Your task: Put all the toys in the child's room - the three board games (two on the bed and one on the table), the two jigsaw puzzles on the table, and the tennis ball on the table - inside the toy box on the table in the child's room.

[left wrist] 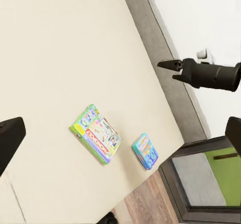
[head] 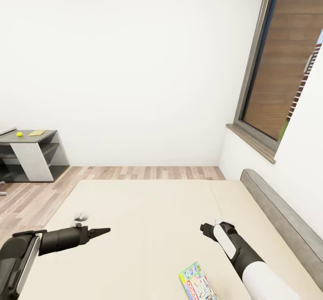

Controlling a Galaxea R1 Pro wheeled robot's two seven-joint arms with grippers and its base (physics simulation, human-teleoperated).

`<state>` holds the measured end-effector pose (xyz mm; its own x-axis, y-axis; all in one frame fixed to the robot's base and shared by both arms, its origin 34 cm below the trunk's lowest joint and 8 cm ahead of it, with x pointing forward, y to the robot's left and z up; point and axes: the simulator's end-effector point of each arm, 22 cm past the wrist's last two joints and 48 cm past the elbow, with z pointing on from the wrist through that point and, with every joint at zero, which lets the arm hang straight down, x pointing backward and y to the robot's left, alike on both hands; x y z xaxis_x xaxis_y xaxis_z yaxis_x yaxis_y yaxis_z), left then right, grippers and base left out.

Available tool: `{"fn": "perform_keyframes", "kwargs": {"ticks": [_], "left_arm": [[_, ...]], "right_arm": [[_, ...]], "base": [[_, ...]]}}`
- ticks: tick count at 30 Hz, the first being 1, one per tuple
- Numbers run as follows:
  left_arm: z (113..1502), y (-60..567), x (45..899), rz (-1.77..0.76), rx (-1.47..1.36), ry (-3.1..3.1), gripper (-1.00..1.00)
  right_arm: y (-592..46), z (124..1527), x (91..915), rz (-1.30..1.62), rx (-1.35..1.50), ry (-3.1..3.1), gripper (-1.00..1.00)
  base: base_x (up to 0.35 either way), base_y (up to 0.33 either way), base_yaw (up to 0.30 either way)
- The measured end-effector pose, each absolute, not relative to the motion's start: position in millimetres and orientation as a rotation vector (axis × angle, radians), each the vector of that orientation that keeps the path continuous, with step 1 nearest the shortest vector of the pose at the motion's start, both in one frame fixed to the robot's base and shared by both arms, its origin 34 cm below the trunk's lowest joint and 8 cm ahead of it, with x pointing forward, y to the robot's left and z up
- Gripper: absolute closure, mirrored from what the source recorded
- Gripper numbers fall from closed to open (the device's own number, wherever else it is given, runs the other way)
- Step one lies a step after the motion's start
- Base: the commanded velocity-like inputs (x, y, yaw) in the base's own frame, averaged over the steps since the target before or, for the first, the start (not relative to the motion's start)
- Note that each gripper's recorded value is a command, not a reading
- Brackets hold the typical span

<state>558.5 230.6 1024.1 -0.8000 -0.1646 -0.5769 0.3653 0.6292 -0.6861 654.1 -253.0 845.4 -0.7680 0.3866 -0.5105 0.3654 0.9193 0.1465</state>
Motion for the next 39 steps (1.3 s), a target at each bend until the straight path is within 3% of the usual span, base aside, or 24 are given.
{"fn": "perform_keyframes", "kwargs": {"ticks": [14, 23, 39], "left_arm": [[982.1, 279.7, 610.4, -0.594, -0.037, 2.390, -1.00], [1002.2, 240.6, 617.9, -0.681, 0.035, 2.306, -1.00], [976.8, 252.7, 619.3, -0.598, -0.007, 2.351, -1.00]], "right_arm": [[-256.3, 847.2, 656.1, 0.048, 0.534, 2.522, -1.00], [-252.3, 889.6, 697.4, 0.092, 0.488, 2.393, -1.00], [-253.4, 901.1, 696.2, 0.092, 0.509, 2.354, -1.00]], "base": [[0.000, 0.000, 0.000], [0.000, -0.039, 0.000], [0.000, -0.054, 0.000]]}}
